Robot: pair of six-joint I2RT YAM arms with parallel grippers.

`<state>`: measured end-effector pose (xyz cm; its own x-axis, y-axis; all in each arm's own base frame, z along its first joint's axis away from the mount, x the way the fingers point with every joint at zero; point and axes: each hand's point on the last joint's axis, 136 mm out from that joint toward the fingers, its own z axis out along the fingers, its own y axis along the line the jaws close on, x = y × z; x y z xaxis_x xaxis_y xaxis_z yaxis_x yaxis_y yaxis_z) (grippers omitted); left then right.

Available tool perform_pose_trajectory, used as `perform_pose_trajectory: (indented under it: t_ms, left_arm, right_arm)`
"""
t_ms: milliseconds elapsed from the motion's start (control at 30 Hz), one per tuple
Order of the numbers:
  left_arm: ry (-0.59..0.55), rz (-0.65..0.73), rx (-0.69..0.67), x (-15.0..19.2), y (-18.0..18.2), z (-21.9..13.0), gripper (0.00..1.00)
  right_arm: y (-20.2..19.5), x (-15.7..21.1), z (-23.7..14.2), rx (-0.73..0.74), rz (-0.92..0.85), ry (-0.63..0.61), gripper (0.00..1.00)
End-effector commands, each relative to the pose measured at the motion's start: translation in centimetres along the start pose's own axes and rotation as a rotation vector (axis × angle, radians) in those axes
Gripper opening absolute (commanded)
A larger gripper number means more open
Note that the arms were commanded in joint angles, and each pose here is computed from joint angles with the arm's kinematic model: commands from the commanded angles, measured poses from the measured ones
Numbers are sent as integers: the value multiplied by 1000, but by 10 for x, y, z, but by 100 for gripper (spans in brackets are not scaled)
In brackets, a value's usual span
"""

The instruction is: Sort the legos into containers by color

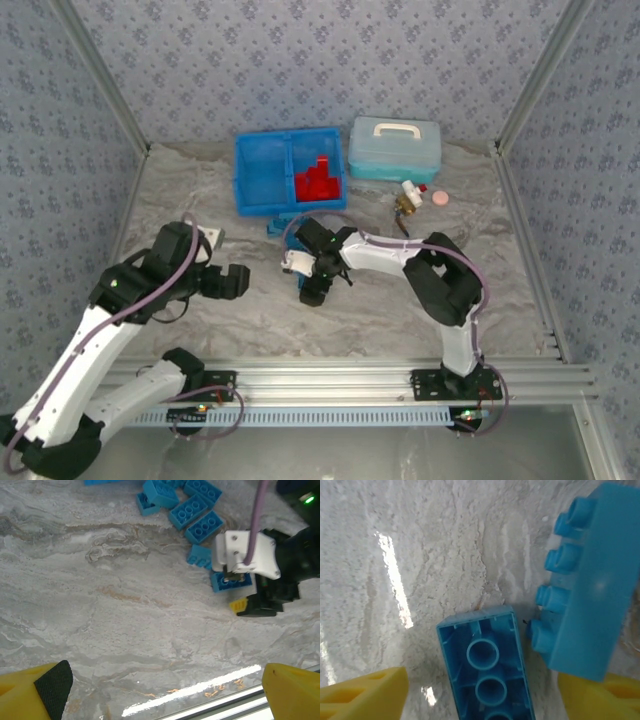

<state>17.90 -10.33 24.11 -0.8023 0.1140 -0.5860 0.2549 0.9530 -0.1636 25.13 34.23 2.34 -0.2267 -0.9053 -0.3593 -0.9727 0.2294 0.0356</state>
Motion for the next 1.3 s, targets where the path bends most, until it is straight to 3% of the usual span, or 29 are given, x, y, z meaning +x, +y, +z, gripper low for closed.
perform_pose_trajectory:
  t_ms: [0,133,300,500,567,700,867,1000,1267]
  left_arm:
    - [18,-36,27,-1,-5,-1,99]
    - [20,-45,25,-1,-5,7,99]
    - [-21,-66,1,-10,0,6,99]
    - [-99,-101,-46,-23,12,-3,99]
    - [-137,-115,-64,-27,16,-9,99]
    - [-221,-146,-85,-32,24,-23,99]
    - [-288,-173,-100,-33,32,-36,99]
    - [-276,-173,-104,-28,33,-36,99]
    - [-262,-170,-87,-26,30,-32,99]
  right_arm:
    - [1,-5,6,-10,-26,-2,70]
    - [5,1,8,-24,-16,12,40]
    - [14,-5,-9,-7,-21,-12,19]
    - [17,-62,-88,34,43,-288,18]
    - [3,-87,-119,90,127,-390,18]
    - [-34,-122,-147,202,315,-463,20]
    - [-91,-163,-149,348,496,-547,19]
    - [-135,-188,-134,370,643,-595,18]
    - [-198,-227,-71,418,736,-620,18]
